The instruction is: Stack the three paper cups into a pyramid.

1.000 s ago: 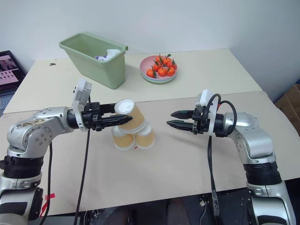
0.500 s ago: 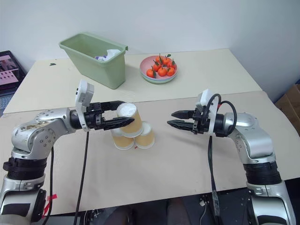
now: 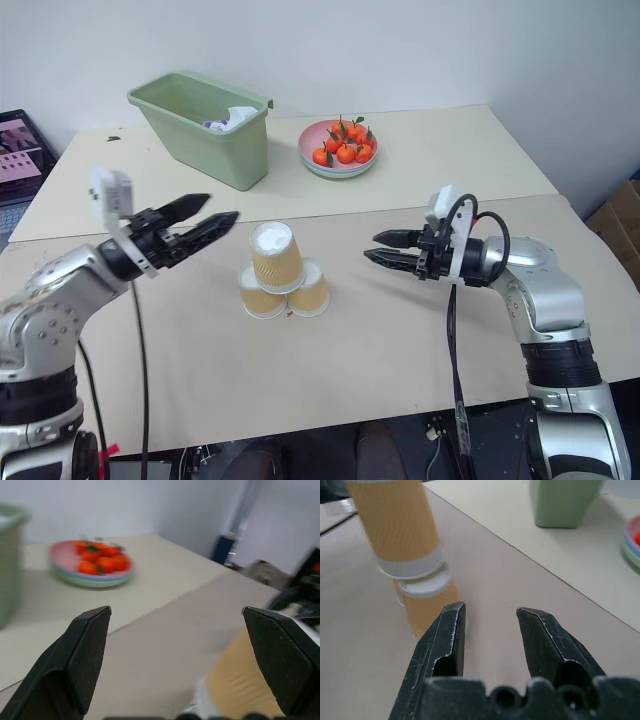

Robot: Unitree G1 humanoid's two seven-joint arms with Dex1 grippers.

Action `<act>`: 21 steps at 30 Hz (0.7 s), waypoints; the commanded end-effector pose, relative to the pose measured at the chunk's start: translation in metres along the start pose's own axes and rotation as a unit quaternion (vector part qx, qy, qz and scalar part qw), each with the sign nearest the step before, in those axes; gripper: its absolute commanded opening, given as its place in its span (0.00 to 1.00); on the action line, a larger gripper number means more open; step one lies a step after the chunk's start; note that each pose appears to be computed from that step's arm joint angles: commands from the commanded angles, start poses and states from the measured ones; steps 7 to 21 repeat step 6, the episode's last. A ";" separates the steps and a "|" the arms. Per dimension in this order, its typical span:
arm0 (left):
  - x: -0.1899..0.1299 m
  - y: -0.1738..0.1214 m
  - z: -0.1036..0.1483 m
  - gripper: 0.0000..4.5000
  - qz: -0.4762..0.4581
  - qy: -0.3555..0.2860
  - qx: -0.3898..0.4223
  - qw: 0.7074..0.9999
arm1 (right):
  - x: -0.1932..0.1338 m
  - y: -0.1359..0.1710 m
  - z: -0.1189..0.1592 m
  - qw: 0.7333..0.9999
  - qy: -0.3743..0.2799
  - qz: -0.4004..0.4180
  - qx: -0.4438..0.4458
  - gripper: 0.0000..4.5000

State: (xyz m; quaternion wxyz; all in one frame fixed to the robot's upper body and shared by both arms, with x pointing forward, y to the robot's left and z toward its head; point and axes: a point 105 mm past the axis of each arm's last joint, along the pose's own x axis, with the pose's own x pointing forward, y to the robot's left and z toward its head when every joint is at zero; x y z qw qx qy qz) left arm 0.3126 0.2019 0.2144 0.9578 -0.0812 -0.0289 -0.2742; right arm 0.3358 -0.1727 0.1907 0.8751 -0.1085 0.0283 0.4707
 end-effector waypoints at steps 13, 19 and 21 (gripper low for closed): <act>-0.047 0.047 -0.023 1.00 0.178 -0.015 -0.005 0.984 | -0.046 -0.053 -0.031 0.967 -0.013 -0.252 0.033 0.46; -0.047 0.047 -0.023 1.00 0.178 -0.015 -0.005 0.984 | -0.046 -0.053 -0.031 0.967 -0.013 -0.252 0.033 0.46; -0.047 0.047 -0.023 1.00 0.178 -0.015 -0.005 0.984 | -0.046 -0.053 -0.031 0.967 -0.013 -0.252 0.033 0.46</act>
